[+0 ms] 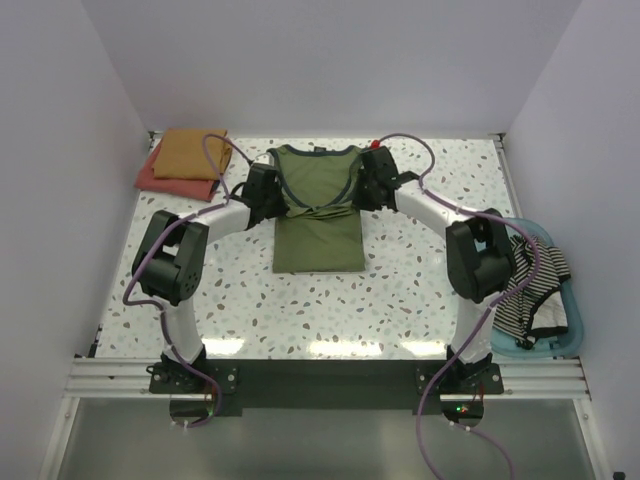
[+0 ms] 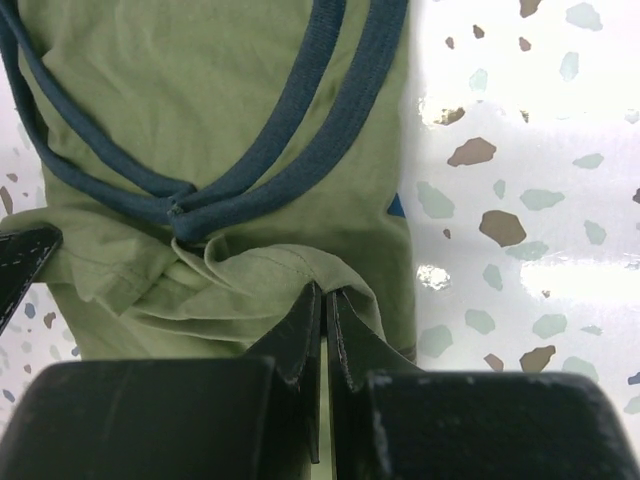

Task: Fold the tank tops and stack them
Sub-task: Fold the tank top

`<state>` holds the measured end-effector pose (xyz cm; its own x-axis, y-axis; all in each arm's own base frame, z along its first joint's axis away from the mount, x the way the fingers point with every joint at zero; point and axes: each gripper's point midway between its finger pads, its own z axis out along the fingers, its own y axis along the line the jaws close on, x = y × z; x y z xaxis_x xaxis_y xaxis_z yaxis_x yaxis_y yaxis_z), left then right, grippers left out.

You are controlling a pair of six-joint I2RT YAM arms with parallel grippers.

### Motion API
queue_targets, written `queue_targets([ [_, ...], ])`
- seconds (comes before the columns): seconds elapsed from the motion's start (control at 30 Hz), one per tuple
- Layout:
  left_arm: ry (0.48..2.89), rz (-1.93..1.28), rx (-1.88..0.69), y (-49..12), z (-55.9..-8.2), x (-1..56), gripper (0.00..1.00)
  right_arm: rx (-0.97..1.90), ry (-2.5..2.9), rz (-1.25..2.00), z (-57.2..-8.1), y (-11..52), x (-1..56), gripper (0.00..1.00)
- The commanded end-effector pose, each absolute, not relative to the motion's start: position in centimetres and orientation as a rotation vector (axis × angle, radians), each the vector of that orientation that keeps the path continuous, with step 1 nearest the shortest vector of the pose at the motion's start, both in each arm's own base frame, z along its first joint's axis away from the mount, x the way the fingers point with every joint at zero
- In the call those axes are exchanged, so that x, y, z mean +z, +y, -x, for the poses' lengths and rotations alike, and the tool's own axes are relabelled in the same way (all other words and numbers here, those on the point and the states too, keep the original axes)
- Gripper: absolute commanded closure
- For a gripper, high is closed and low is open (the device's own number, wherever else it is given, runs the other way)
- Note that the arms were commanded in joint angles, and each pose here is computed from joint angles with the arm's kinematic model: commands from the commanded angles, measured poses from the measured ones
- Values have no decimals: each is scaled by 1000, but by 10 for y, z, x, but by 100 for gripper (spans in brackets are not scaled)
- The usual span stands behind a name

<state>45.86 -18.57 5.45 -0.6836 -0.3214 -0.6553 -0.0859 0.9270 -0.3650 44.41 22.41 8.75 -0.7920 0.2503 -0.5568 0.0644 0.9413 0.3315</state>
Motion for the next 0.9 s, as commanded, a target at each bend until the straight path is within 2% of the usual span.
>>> queue_targets([
  [0.0,2180,253,-438,-187,-479,95,86,460,2372,-230,-453,222,121,100],
  [0.23,2166,242,-434,-187,-483,104,80,486,2332,-215,-455,222,133,100],
  [0.43,2166,260,-430,-184,-479,103,83,531,2295,-202,-448,223,134,100],
  [0.73,2109,274,-468,-181,-466,123,94,651,2231,-167,-426,229,146,100],
  [0.87,2104,274,-475,-179,-460,125,95,675,2214,-155,-418,232,154,100],
])
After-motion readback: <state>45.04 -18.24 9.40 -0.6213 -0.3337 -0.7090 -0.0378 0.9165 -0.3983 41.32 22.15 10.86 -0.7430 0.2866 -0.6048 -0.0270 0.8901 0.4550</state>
